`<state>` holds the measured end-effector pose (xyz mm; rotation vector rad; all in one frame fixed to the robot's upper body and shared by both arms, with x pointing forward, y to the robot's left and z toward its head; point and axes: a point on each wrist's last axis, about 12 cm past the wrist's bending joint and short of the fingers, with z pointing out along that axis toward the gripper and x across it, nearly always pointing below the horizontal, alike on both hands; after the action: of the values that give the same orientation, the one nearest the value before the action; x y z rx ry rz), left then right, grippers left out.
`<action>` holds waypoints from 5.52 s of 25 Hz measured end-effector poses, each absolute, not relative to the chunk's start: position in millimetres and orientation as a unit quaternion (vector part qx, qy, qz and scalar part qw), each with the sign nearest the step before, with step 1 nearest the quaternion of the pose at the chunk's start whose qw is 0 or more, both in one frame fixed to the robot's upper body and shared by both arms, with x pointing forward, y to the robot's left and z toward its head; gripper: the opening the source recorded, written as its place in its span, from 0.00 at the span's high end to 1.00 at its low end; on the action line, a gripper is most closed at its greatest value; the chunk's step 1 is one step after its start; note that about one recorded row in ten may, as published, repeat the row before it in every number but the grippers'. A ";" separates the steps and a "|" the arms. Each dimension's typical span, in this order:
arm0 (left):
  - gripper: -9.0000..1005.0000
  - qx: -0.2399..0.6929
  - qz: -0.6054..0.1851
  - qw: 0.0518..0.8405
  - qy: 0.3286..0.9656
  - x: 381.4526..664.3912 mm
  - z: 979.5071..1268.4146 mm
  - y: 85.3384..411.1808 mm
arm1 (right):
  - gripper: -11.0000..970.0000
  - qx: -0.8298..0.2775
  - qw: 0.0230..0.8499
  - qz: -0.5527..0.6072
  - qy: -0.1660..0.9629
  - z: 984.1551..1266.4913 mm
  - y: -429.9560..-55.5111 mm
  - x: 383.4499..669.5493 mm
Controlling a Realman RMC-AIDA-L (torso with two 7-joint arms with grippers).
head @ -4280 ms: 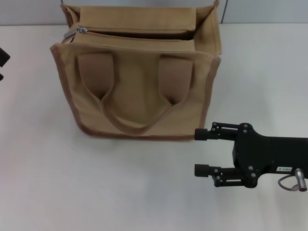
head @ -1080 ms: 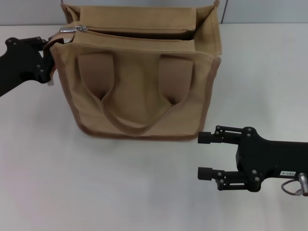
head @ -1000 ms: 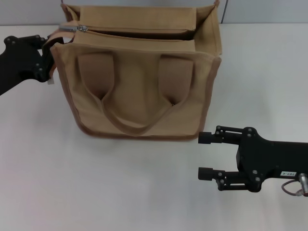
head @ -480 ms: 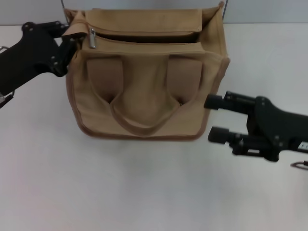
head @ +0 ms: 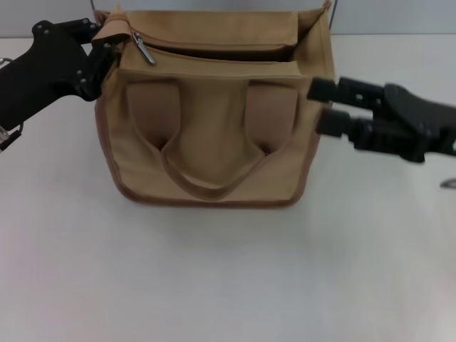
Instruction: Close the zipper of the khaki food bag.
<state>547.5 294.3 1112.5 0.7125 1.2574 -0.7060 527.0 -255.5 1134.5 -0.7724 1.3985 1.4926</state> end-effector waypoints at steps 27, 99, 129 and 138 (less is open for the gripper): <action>0.96 0.305 -0.332 0.697 0.557 542.6 1105.9 288.1 | 0.24 -0.406 0.334 0.487 0.697 1214.4 -149.5 635.0; 0.93 0.286 -0.354 0.709 0.538 546.3 1109.2 277.3 | 0.79 -0.403 0.344 0.445 0.722 1198.2 -89.3 639.9; 0.92 0.275 -0.354 0.713 0.539 543.1 1106.9 280.5 | 0.70 -0.397 0.346 0.454 0.718 1197.4 -96.5 638.1; 0.91 0.275 -0.352 0.713 0.540 542.9 1107.0 281.8 | 0.71 -0.393 0.347 0.453 0.721 1194.5 -100.4 637.3</action>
<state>542.9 281.8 1107.0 0.6096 1.1959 -0.7807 637.3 -100.4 1194.5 -1.0199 1.8705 1.1764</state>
